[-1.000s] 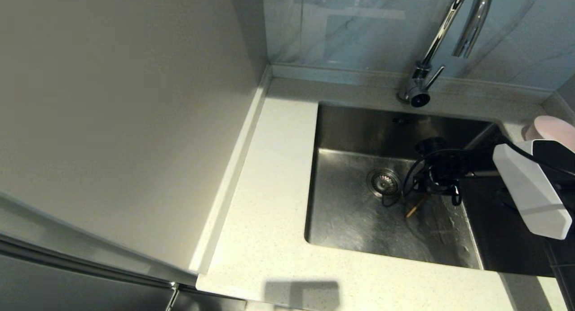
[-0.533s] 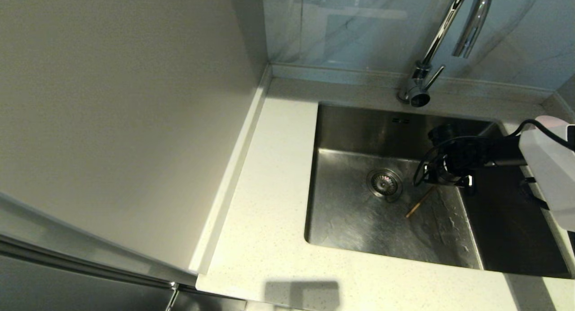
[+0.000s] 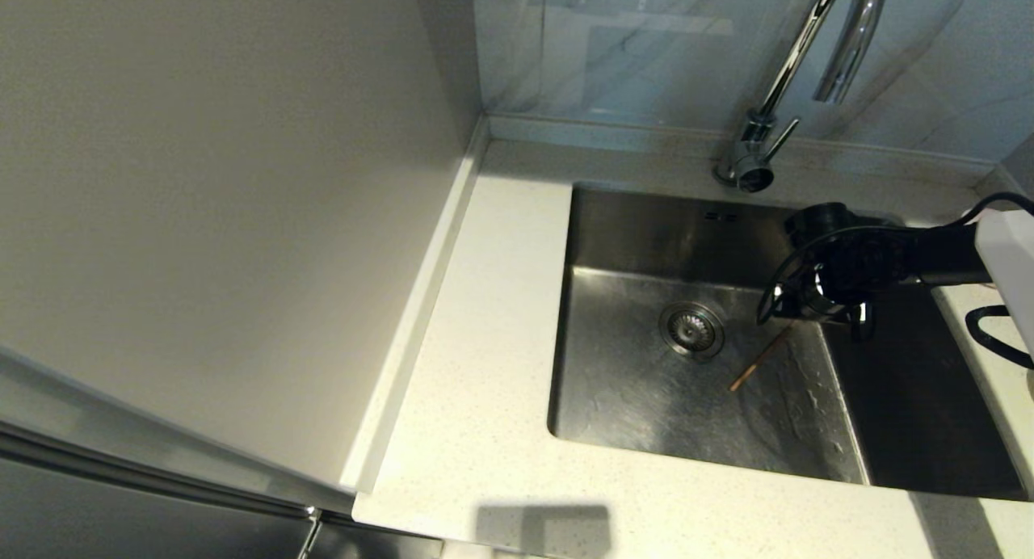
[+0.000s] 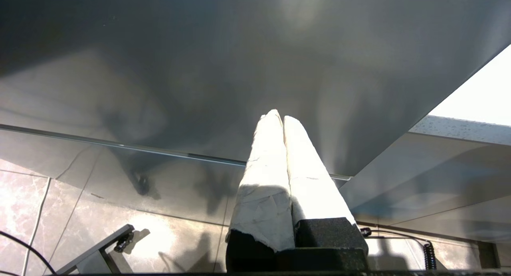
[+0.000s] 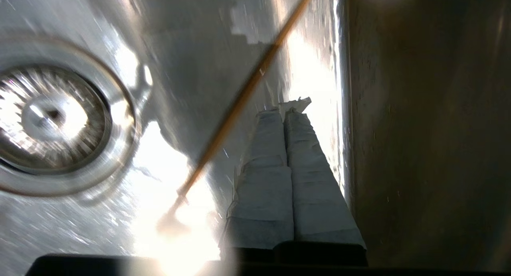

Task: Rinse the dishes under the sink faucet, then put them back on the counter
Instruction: Place the chopsticks on the bowl

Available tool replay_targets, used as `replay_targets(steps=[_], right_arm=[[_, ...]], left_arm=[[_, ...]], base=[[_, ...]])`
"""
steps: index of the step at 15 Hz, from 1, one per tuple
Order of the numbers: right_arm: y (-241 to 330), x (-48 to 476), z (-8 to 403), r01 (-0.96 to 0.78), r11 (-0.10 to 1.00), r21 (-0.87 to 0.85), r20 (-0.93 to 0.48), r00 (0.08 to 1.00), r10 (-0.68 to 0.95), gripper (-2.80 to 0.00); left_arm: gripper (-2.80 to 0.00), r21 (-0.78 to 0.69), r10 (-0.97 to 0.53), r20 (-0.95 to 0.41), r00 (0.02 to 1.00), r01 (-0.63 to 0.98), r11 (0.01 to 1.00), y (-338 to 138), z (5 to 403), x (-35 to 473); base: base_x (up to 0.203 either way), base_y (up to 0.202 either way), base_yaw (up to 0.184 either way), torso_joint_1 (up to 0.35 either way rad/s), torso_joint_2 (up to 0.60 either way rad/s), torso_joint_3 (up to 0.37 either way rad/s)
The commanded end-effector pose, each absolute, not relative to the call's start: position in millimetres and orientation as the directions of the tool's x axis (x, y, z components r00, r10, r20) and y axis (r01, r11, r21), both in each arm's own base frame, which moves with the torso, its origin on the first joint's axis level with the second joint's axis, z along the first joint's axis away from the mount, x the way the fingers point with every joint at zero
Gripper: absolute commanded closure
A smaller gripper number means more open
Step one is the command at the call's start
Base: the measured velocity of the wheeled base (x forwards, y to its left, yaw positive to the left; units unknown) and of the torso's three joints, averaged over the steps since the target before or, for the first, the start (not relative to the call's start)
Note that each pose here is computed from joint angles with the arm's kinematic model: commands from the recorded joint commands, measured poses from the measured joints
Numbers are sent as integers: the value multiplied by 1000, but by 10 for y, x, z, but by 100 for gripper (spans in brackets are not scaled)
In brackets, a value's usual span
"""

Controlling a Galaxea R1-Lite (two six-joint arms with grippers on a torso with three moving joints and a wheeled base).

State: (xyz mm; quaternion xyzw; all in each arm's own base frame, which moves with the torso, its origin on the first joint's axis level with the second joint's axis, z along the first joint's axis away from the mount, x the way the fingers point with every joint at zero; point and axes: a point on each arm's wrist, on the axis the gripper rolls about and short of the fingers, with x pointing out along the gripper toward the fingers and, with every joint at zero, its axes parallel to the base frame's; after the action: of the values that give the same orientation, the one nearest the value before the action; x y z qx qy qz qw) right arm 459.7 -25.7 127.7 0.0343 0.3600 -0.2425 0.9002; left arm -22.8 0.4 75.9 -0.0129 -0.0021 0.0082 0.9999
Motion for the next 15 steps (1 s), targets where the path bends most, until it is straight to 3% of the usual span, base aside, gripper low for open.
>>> replay_targets(steps=[1, 8, 9, 10, 15], right_arm=[[-256, 4620, 1277, 486, 870, -86, -663, 624, -414, 0], [-256, 4654, 1181, 497, 865, -72, -699, 594, -399, 0], [-255, 4673, 1144, 495, 865, -75, -702, 590, -399, -262], [-257, 4684, 1134, 494, 866, -73, -703, 591, -396, -280], [-277, 4707, 1016, 542, 840, -39, -721, 567, -399, -280]], left_arm=[[0, -26, 17, 8, 1000, -17, 1000, 4, 759, -230], [0, -26, 17, 8, 1000, -17, 1000, 4, 759, -230], [0, -26, 17, 8, 1000, -17, 1000, 4, 759, -230], [0, -26, 17, 8, 1000, -17, 1000, 4, 759, -230], [0, -26, 17, 8, 1000, -17, 1000, 4, 759, -230]], base=[[0, 0, 0, 0, 0, 0], [0, 0, 0, 0, 0, 0], [0, 0, 0, 0, 0, 0], [0, 0, 0, 0, 0, 0], [0, 0, 0, 0, 0, 0]])
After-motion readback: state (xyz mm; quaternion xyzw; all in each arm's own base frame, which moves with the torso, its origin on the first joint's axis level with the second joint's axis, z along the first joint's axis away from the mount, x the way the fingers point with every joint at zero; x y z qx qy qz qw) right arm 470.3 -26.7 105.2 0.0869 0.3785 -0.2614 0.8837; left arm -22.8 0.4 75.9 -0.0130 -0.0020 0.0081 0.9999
